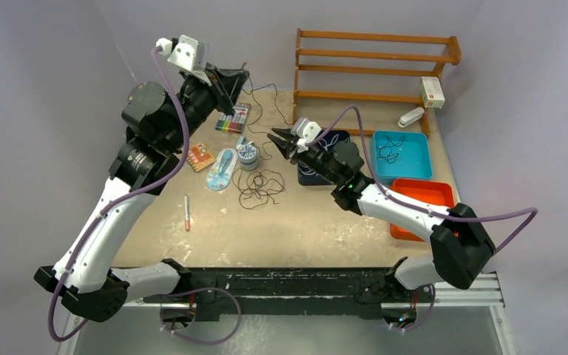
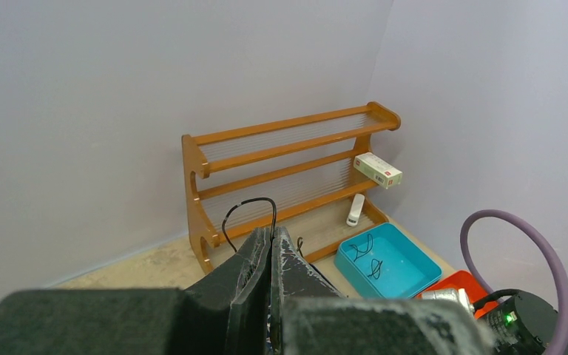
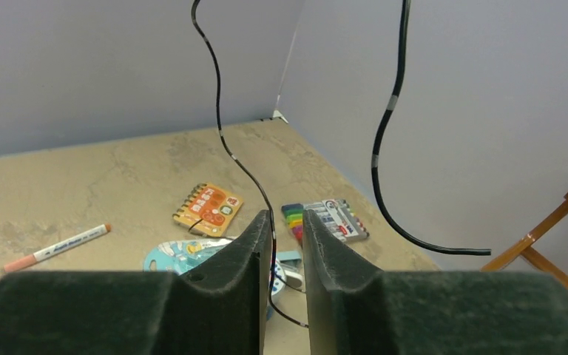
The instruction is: Untangle the cables
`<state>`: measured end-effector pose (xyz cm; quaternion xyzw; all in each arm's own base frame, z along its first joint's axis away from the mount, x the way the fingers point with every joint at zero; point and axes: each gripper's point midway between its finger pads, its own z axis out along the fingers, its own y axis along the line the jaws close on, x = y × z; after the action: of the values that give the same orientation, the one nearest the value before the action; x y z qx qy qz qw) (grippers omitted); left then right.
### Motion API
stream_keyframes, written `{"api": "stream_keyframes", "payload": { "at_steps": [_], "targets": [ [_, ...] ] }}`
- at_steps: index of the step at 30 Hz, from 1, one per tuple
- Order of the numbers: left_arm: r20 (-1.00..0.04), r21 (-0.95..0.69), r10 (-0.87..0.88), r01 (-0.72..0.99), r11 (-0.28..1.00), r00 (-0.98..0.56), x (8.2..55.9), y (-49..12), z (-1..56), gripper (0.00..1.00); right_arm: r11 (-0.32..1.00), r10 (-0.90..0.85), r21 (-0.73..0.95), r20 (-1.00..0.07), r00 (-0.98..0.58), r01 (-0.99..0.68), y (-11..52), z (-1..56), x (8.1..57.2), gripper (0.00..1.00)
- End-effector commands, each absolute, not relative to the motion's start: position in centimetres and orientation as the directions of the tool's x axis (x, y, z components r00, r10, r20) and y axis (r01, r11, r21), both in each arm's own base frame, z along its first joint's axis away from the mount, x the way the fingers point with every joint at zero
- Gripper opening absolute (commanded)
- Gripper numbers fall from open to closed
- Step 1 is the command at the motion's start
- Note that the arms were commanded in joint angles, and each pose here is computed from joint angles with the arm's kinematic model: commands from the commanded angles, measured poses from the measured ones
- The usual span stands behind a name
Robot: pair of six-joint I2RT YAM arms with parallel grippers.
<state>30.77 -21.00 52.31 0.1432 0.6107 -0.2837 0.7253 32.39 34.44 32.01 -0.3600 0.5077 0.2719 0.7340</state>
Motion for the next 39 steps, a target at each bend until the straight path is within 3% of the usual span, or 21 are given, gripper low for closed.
{"api": "stream_keyframes", "payload": {
  "at_steps": [1,5,15,19,32,39],
  "targets": [
    [-0.948,-0.143,-0.284,0.605,0.783,0.144,29.8,-20.7,54.3,0.0,0.632,0.074,-0.248,-0.924,0.376,-0.734,34.0,35.3,32.6,0.23],
    [-0.947,-0.144,-0.286,0.606,0.782,0.144,29.8,-20.7,54.4,0.0,0.629,0.059,-0.245,-0.931,0.36,-0.738,34.0,34.7,32.7,0.22],
    [-0.949,-0.166,-0.288,0.575,0.801,0.127,30.2,-20.2,53.2,0.0,0.639,0.08,-0.156,-0.96,0.267,-0.753,33.1,35.3,32.0,0.0],
    [-0.952,-0.193,-0.291,0.562,0.804,0.09,30.7,-20.4,51.7,0.01,0.682,0.107,-0.123,-0.958,0.265,-0.721,31.7,37.0,31.8,0.0],
    [-0.949,-0.238,-0.314,0.618,0.749,0.015,30.1,-21.8,49.1,0.32,0.84,0.187,0.012,-0.945,0.27,-0.542,26.7,39.8,33.0,0.0],
    [-0.95,-0.246,-0.312,0.597,0.764,0.008,30.1,-21.4,48.3,0.4,0.877,0.208,0.046,-0.934,0.291,-0.479,24.5,40.9,32.7,0.0]
  ]
}}
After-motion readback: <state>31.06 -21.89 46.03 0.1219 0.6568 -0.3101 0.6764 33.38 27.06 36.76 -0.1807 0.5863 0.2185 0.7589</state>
